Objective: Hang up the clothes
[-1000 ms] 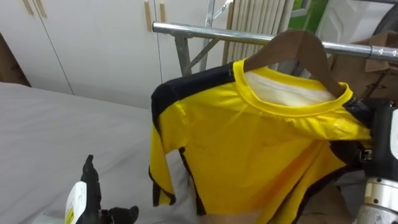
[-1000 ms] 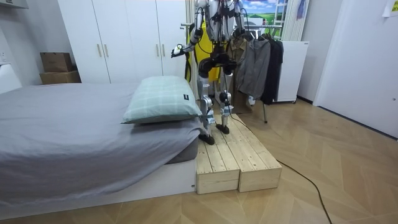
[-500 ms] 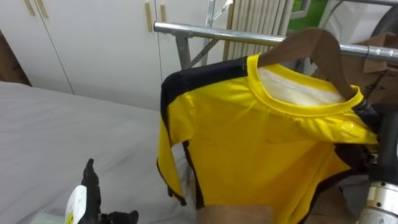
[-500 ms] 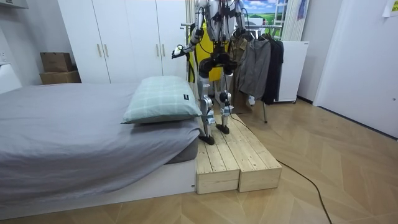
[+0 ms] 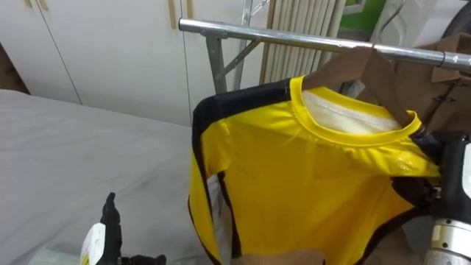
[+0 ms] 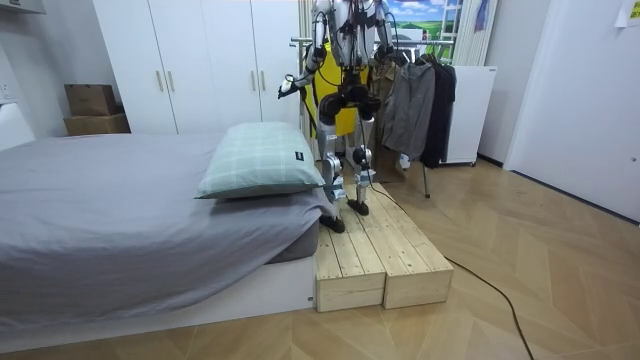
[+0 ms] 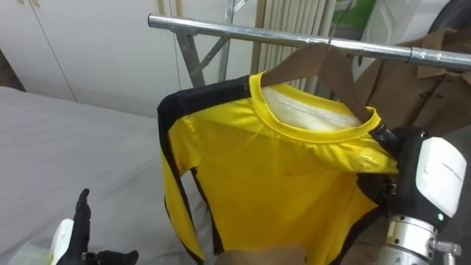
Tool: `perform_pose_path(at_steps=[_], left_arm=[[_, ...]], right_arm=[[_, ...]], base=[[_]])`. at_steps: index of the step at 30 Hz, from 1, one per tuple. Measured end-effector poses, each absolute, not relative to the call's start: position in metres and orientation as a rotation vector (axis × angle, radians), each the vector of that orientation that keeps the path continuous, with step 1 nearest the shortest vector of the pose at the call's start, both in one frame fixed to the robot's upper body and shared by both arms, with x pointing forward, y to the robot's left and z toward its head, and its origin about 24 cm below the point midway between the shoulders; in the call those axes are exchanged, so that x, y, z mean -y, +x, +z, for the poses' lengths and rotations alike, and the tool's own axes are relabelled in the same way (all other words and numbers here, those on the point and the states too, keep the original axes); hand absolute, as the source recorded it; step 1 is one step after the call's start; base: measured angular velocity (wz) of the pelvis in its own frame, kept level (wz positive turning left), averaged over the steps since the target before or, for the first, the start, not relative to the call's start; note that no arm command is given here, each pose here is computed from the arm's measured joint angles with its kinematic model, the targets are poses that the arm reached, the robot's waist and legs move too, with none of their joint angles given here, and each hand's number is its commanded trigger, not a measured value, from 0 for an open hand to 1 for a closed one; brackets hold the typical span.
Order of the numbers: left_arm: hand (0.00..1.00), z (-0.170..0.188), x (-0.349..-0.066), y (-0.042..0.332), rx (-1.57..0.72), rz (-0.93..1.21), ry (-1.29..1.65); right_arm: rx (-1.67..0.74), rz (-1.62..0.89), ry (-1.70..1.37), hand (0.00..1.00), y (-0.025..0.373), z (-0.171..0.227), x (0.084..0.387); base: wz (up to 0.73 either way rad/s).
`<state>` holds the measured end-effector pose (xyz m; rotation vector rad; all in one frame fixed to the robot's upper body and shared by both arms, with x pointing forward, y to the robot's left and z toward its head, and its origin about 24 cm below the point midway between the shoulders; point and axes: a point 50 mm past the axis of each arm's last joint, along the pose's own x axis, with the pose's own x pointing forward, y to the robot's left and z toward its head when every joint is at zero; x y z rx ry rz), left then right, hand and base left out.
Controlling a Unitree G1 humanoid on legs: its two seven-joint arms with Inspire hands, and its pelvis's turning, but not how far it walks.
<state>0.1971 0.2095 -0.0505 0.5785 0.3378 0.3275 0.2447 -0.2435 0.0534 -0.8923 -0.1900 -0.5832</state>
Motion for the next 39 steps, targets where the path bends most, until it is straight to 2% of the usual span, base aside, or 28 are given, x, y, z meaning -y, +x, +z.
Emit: perform_pose_path(at_steps=[18,39], left_arm=[[0.0,-0.051,-0.211,0.197,-0.337,0.33,0.584],[0.0,-0.052,-0.212,0.196,-0.341,0.327,0.586]], right_arm=[[0.077,-0.503,-0.918,1.0,0.244,0.035,0.249],[0.055,-0.445,-0.919,1.0,0.247,0.034,0.247]], base=[[0.0],[0.0]])
